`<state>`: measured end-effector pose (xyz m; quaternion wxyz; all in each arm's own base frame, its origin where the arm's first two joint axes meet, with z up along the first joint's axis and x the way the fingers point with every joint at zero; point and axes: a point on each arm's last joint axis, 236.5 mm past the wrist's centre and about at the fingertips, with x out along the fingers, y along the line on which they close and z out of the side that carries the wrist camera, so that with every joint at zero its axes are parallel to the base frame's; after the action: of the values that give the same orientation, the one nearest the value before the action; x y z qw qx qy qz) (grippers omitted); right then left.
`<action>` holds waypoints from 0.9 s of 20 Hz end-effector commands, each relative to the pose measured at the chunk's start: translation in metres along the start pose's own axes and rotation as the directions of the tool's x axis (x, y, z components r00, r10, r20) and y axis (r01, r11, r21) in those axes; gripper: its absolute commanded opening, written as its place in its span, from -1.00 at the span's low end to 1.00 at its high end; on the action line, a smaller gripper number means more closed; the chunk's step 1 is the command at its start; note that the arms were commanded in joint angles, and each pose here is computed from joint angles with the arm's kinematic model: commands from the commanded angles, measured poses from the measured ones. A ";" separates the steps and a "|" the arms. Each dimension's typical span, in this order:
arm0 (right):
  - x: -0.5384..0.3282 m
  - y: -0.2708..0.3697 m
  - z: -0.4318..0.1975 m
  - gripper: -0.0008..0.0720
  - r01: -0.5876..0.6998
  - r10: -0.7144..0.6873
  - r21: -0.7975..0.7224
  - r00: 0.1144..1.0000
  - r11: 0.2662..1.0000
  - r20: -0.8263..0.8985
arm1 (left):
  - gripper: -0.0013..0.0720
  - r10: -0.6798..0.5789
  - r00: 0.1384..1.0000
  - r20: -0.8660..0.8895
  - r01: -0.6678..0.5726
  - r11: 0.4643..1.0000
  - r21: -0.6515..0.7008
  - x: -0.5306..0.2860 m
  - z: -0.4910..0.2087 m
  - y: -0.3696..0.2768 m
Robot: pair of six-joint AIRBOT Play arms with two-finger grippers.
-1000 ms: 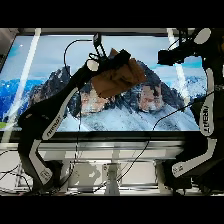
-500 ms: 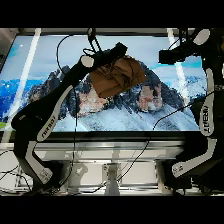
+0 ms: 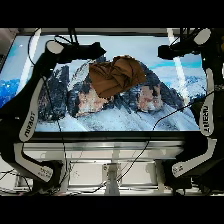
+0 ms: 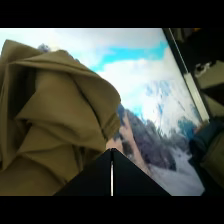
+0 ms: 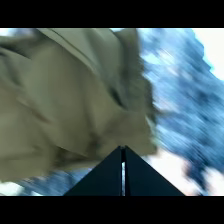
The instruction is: Fold the clothes and pants, and hang the long-sleeved shirts on hangers.
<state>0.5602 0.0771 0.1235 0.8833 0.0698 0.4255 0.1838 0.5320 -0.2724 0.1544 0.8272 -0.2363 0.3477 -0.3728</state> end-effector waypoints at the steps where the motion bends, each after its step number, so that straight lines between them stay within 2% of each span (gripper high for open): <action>1: 0.000 0.056 0.030 -0.92 -0.174 0.178 -0.044 0.977 0.984 0.118 | -0.91 -0.028 0.997 -0.076 0.029 0.999 0.016 -0.035 -0.007 -0.004; 6: 0.048 0.092 0.026 -0.93 -0.070 0.091 -0.177 0.990 0.982 0.112 | -0.91 -0.036 0.997 -0.062 0.039 0.999 0.036 -0.043 -0.002 -0.017; 10: 0.114 0.089 -0.022 -0.92 -0.050 0.044 -0.157 0.998 0.986 -0.043 | -0.91 -0.037 0.997 -0.064 0.040 0.998 0.039 -0.044 -0.002 -0.018; 11: 0.127 0.088 -0.032 -0.86 -0.054 0.043 -0.163 0.997 0.985 -0.069 | -0.91 -0.038 0.997 -0.066 0.040 0.998 0.039 -0.044 -0.002 -0.018; 12: 0.137 0.083 -0.035 -0.13 -0.045 0.033 -0.179 0.997 0.983 -0.071 | -0.91 -0.038 0.997 -0.069 0.041 0.998 0.040 -0.045 -0.003 -0.018; 13: 0.143 0.078 -0.034 0.37 -0.031 0.020 -0.184 0.998 0.982 -0.058 | -0.91 -0.039 0.997 -0.073 0.042 0.998 0.039 -0.044 -0.004 -0.019; 16: 0.151 0.044 -0.030 0.35 0.062 -0.066 -0.127 0.997 0.990 -0.033 | -0.91 -0.039 0.996 -0.074 0.042 0.998 0.039 -0.044 -0.004 -0.018; 18: 0.155 0.020 -0.046 0.36 0.078 -0.083 -0.051 0.992 0.996 -0.090 | -0.91 -0.041 0.996 -0.078 0.044 0.998 0.039 -0.044 -0.005 -0.019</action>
<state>0.6044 0.1786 0.0123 0.8770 0.0067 0.4372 0.1994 0.4995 -0.2500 0.1816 0.8112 -0.2132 0.3643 -0.4048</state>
